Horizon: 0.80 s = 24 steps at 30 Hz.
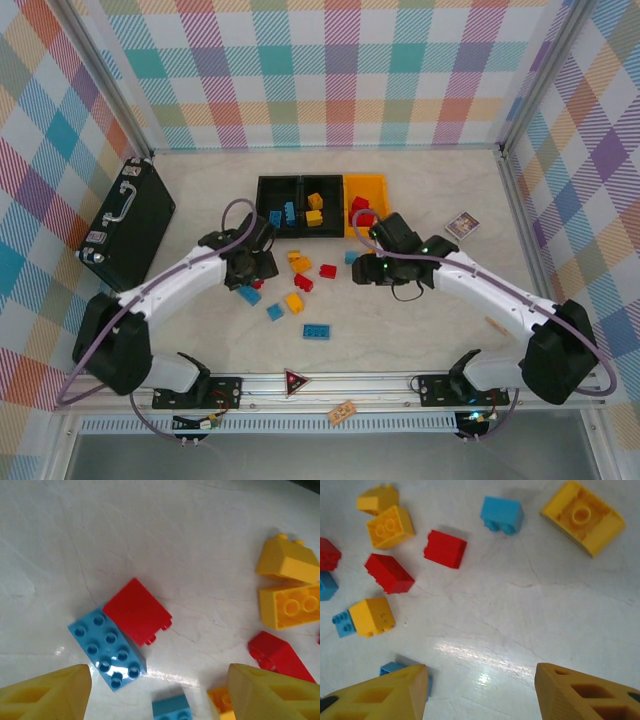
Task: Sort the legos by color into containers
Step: Pick up the lego from the middle-left of the table.
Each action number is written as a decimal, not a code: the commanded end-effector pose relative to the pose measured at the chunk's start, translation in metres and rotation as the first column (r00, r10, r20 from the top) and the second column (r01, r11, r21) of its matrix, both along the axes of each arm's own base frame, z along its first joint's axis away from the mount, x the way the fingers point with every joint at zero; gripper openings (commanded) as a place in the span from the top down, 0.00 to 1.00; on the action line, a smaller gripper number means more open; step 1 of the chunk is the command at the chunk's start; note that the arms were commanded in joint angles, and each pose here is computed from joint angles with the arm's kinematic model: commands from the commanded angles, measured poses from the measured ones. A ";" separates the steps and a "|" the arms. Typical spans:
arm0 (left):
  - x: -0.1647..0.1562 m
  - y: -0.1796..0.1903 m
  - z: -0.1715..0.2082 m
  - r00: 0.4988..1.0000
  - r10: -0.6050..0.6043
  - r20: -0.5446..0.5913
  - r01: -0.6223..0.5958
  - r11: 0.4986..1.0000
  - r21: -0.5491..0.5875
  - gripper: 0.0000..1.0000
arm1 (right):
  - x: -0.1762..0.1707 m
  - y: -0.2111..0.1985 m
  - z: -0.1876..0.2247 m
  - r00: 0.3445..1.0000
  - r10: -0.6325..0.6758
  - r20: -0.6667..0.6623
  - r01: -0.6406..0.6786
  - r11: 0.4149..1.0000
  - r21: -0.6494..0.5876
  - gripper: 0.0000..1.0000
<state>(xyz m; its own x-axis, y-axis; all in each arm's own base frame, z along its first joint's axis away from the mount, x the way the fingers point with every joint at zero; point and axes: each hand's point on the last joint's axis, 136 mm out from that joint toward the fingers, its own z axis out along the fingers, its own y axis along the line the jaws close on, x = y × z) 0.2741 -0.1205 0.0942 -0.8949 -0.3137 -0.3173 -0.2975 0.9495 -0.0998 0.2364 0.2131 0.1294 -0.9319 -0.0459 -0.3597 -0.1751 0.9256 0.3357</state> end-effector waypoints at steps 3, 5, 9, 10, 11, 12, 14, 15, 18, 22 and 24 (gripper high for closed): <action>0.005 0.000 -0.007 0.968 -0.205 -0.143 0.217 0.973 0.073 0.25 | -0.012 -0.009 -0.004 0.999 -0.050 -0.012 0.050 0.998 0.032 0.41; 0.008 0.000 -0.014 0.955 -0.235 -0.182 0.254 0.963 0.089 0.25 | -0.015 -0.011 -0.007 0.998 -0.057 -0.020 0.057 0.998 0.034 0.41; 0.012 0.005 -0.025 0.941 -0.239 -0.238 0.274 0.953 0.128 0.24 | -0.019 -0.012 -0.013 0.997 -0.063 -0.038 0.065 0.997 0.036 0.41; 0.013 0.007 -0.028 0.939 -0.239 -0.247 0.278 0.951 0.136 0.24 | -0.019 -0.012 -0.014 0.997 -0.065 -0.040 0.066 0.997 0.040 0.41; 0.014 0.008 -0.030 0.936 -0.240 -0.255 0.282 0.949 0.139 0.24 | -0.020 -0.012 -0.014 0.997 -0.063 -0.042 0.065 0.997 0.043 0.41; 0.014 0.008 -0.033 0.934 -0.242 -0.263 0.285 0.949 0.138 0.24 | -0.021 -0.012 -0.015 0.997 -0.066 -0.045 0.068 0.997 0.044 0.41; 0.014 0.010 -0.039 0.926 -0.242 -0.290 0.292 0.946 0.141 0.23 | -0.021 -0.011 -0.015 0.997 -0.064 -0.048 0.067 0.997 0.049 0.41; 0.014 0.011 -0.042 0.923 -0.243 -0.299 0.295 0.945 0.143 0.24 | -0.022 -0.011 -0.015 0.997 -0.064 -0.049 0.066 0.996 0.052 0.41; 0.014 0.013 -0.053 0.914 -0.245 -0.323 0.306 0.939 0.155 0.24 | -0.022 -0.010 -0.014 0.997 -0.065 -0.050 0.068 0.996 0.063 0.42; 0.017 0.012 -0.063 0.914 -0.244 -0.324 0.306 0.939 0.155 0.29 | -0.024 -0.009 -0.015 0.996 -0.070 -0.056 0.074 0.994 0.077 0.42; 0.017 0.010 -0.064 0.913 -0.246 -0.325 0.305 0.941 0.145 0.36 | -0.025 -0.009 -0.017 0.995 -0.074 -0.060 0.078 0.994 0.080 0.42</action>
